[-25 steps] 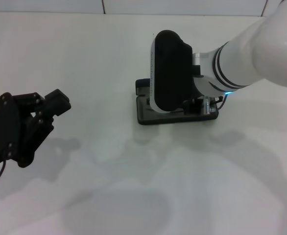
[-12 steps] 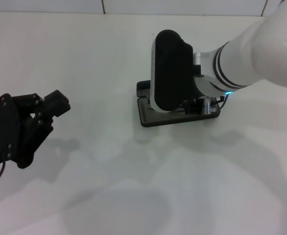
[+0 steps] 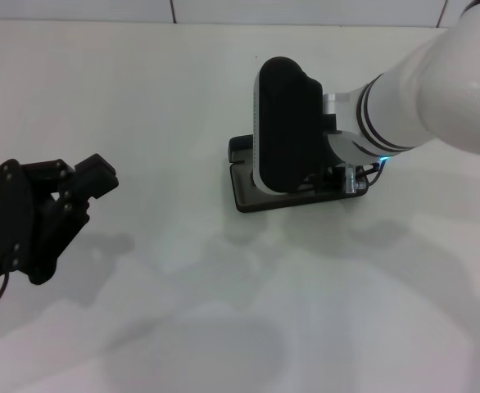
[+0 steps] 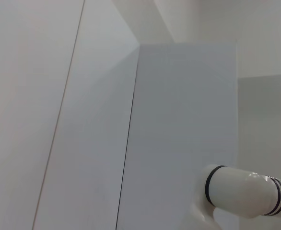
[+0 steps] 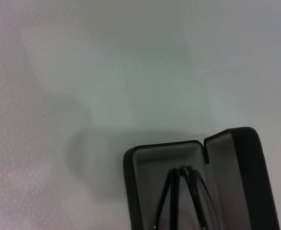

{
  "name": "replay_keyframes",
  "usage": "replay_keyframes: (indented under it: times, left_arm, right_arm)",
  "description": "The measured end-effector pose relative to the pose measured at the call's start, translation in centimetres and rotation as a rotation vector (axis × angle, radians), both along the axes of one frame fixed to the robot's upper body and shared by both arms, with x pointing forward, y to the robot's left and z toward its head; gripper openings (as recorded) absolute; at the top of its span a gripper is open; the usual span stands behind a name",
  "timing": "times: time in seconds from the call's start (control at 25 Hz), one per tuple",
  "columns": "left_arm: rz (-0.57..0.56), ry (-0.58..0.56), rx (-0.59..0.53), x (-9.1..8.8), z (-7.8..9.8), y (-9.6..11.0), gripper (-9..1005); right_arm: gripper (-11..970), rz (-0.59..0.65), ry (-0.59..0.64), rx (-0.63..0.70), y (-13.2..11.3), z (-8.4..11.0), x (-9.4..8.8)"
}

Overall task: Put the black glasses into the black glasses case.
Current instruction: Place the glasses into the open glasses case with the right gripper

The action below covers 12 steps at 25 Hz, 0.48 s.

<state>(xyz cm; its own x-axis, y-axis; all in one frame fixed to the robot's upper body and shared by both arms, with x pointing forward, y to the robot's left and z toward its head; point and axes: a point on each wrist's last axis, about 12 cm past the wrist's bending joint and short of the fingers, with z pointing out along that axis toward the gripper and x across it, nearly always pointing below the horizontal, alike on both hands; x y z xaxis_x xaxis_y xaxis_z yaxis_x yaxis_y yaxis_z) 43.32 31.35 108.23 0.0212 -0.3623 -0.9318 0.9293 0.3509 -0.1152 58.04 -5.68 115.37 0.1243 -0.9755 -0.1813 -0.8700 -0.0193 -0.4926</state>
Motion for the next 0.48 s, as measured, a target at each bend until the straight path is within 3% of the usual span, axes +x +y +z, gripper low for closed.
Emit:
replay_keyframes:
  times: [0.48]
  left_arm:
    - [0.005, 0.005, 0.001, -0.23, -0.11, 0.12, 61]
  right_arm:
    - [152, 0.014, -0.019, -0.009, 0.18, 0.18, -0.16]
